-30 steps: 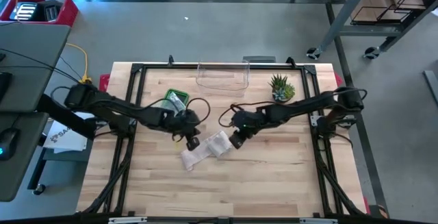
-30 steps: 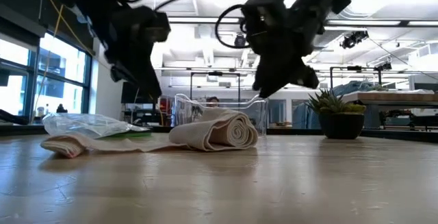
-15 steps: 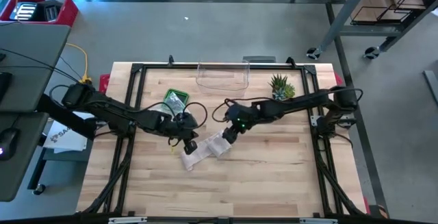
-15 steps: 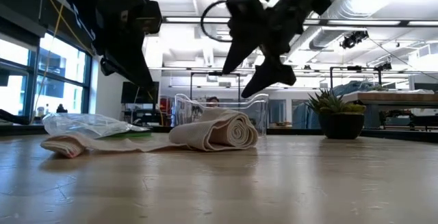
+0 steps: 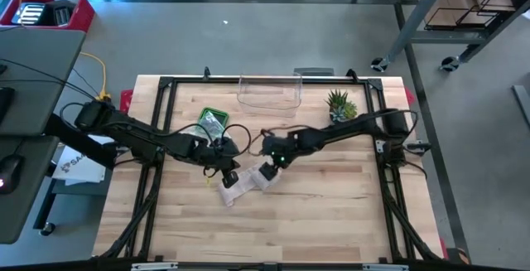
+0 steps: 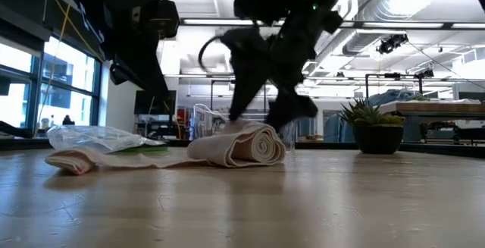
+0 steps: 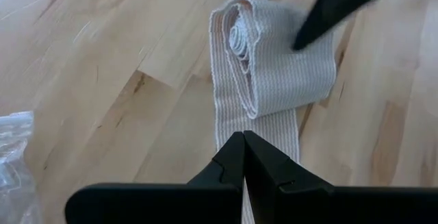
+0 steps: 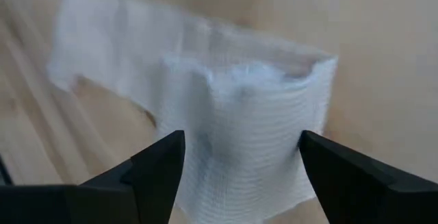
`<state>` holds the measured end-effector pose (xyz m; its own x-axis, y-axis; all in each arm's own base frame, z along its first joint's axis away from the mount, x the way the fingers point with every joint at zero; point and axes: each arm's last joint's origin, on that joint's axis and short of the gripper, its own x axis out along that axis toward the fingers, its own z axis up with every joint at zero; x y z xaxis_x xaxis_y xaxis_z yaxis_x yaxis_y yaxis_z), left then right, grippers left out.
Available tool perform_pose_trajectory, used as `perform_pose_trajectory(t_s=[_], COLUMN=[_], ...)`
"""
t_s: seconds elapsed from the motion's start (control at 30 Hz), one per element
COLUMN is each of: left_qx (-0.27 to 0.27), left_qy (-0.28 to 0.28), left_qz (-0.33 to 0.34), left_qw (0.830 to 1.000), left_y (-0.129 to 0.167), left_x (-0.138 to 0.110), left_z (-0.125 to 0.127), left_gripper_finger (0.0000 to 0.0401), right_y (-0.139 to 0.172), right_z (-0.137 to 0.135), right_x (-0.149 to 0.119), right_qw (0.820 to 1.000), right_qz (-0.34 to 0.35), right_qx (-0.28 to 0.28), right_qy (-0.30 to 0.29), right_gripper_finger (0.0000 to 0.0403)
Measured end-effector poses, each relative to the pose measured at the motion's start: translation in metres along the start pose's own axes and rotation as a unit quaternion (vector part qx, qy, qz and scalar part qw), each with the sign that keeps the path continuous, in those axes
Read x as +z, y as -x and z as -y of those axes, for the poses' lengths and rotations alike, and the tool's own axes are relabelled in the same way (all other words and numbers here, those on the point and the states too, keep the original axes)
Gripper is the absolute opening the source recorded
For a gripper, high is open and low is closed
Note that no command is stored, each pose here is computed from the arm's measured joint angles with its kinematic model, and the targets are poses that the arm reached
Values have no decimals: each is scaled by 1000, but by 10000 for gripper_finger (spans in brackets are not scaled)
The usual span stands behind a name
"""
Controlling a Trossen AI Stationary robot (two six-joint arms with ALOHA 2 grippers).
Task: Roll bandage
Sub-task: Roll the bandage
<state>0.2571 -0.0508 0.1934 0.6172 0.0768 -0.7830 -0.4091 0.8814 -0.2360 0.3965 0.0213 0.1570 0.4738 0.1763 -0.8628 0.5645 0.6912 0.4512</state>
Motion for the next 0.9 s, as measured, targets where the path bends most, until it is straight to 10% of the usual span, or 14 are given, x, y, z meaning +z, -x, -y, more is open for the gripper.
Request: perform_pose_trajectory(t_s=[0.33, 0.57, 0.9], left_qx=[1, 23, 23], left_qy=[-17, -58, -45], left_qz=[0, -29, -30], left_qw=[1000, 998, 998], left_y=[0, 1, 1], left_x=[0, -7, -8], left_z=[0, -3, -2], left_gripper_finger=[0, 0, 0], right_y=[-10, -5, -17], right_z=[6, 17, 23], right_x=[-13, -16, -27], right_qw=[997, 984, 953], right_qz=[-55, -63, -106], right_qx=[-53, -116, -69], right_qy=[-26, -116, -276], right_gripper_finger=[256, 39, 167])
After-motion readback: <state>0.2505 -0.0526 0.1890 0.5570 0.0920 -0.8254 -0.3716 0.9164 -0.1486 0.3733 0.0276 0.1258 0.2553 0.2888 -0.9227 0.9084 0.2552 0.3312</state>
